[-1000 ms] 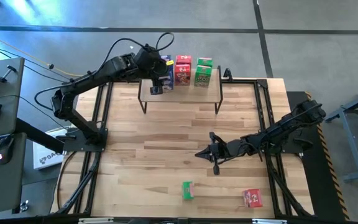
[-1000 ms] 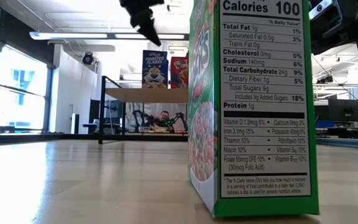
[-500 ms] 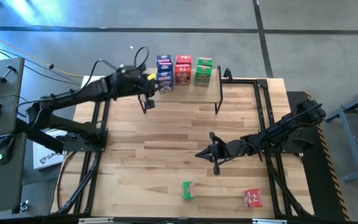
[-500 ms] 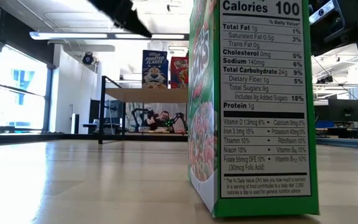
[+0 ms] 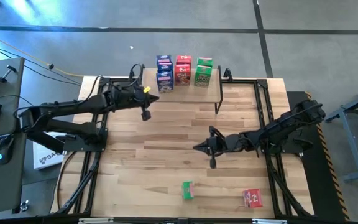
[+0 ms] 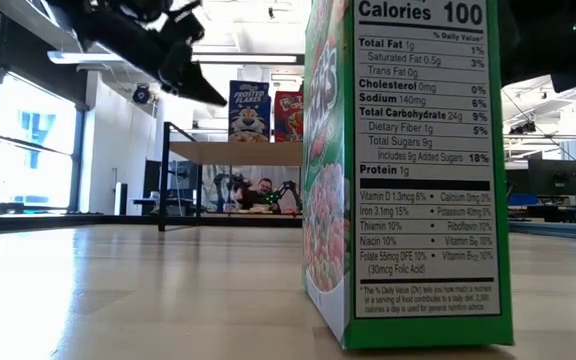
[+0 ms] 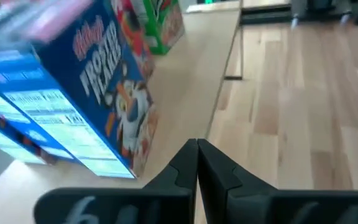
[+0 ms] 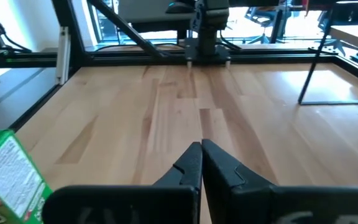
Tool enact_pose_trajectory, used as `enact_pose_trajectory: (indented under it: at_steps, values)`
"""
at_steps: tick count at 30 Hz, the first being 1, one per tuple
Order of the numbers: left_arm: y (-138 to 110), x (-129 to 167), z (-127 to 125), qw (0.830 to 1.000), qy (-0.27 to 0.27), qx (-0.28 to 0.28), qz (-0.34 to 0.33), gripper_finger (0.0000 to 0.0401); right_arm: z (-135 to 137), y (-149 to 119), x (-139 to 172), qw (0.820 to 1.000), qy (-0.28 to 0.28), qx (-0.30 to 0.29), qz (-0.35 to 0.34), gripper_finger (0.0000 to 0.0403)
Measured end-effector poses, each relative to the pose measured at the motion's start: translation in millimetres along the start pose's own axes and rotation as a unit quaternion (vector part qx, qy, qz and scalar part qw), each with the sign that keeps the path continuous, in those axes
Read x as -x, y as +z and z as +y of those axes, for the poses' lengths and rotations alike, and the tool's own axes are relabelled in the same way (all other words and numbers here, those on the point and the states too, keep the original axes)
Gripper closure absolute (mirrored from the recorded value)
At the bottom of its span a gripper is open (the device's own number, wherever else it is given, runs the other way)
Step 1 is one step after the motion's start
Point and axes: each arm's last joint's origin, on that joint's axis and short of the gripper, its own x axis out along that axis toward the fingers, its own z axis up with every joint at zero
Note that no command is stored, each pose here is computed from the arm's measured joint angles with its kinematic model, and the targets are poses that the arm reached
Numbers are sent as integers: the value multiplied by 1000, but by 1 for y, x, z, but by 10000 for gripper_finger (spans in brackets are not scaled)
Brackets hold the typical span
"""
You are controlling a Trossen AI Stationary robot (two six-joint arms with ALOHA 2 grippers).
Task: Stack cereal on shelf
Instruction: Put the blue cereal box aligned with the other blue cereal box on the shelf, then put the green cereal box aligned with the other green cereal box on the shelf
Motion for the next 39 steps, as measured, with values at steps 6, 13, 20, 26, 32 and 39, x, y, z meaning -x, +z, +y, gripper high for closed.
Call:
enact_pose_trajectory:
  at_steps: [6,13,20,26,32,39]
  values:
    - [-8,-15,6,1000,28,9,-9,400,-2,0,0,1000,-4,-2,0,403]
    - [-12,-31,19,997,61,22,-29,401,-2,0,0,1000,-4,-2,1,402]
    - [-14,-36,26,996,75,29,-35,401,-2,0,0,1000,0,-10,2,402]
    - [-10,-33,31,994,85,34,-57,401,-2,0,0,1000,-6,-21,1,402]
    - [-6,-14,9,995,26,38,-94,401,4,7,-5,999,-19,-42,8,383]
    - [-34,10,-45,980,-56,56,-181,401,21,50,-26,988,-46,-71,133,332]
